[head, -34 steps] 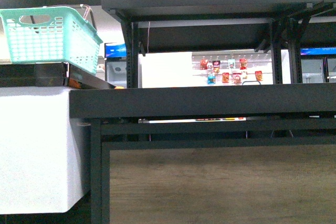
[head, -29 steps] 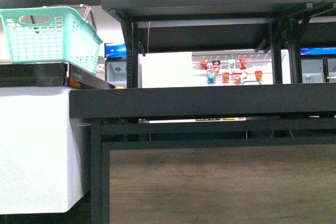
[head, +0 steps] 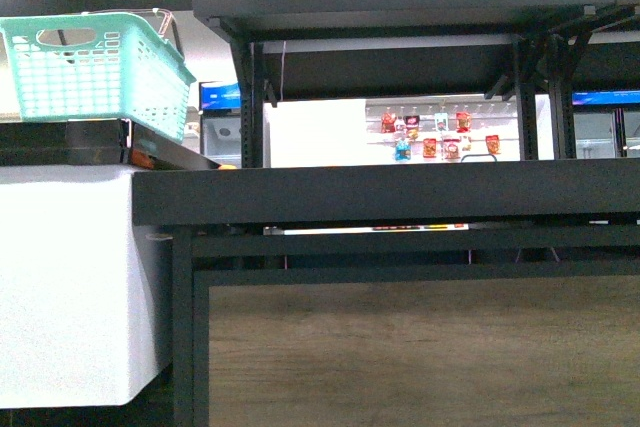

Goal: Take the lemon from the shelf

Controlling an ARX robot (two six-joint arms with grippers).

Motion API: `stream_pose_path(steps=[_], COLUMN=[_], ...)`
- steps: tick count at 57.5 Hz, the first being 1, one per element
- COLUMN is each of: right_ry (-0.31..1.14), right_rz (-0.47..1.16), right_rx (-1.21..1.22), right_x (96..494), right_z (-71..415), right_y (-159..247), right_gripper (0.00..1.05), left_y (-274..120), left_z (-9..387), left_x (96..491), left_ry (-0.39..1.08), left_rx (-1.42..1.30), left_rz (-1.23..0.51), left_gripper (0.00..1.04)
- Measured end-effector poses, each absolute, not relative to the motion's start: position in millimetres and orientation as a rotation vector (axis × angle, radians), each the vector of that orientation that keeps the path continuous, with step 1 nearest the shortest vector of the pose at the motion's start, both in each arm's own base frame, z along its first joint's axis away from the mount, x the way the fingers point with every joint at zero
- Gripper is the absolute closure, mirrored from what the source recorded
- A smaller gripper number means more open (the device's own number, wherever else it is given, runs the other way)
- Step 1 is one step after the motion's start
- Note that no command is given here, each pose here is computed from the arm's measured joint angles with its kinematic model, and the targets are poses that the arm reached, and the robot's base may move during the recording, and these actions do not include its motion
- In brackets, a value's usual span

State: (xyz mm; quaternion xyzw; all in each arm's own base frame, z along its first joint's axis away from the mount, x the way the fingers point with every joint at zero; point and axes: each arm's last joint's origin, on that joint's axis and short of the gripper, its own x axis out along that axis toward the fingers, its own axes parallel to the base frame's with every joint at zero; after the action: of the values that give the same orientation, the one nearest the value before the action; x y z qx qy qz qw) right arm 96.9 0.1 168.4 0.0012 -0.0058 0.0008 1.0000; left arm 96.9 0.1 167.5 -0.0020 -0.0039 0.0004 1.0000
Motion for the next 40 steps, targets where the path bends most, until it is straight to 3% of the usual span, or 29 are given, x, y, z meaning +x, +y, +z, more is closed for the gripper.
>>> stream_pose_path(steps=[40], right_ry=[-0.012], right_rz=[0.001], right_rx=[0.002], right_x=[96.9], right_z=[168.4], right_y=[0.1], right_gripper=[0.07], left_y=[0.1], left_z=[167.5], left_x=[96.9], left_ry=[-0.008], left_rx=[-0.004], left_rz=[0.001], left_gripper=[0.08])
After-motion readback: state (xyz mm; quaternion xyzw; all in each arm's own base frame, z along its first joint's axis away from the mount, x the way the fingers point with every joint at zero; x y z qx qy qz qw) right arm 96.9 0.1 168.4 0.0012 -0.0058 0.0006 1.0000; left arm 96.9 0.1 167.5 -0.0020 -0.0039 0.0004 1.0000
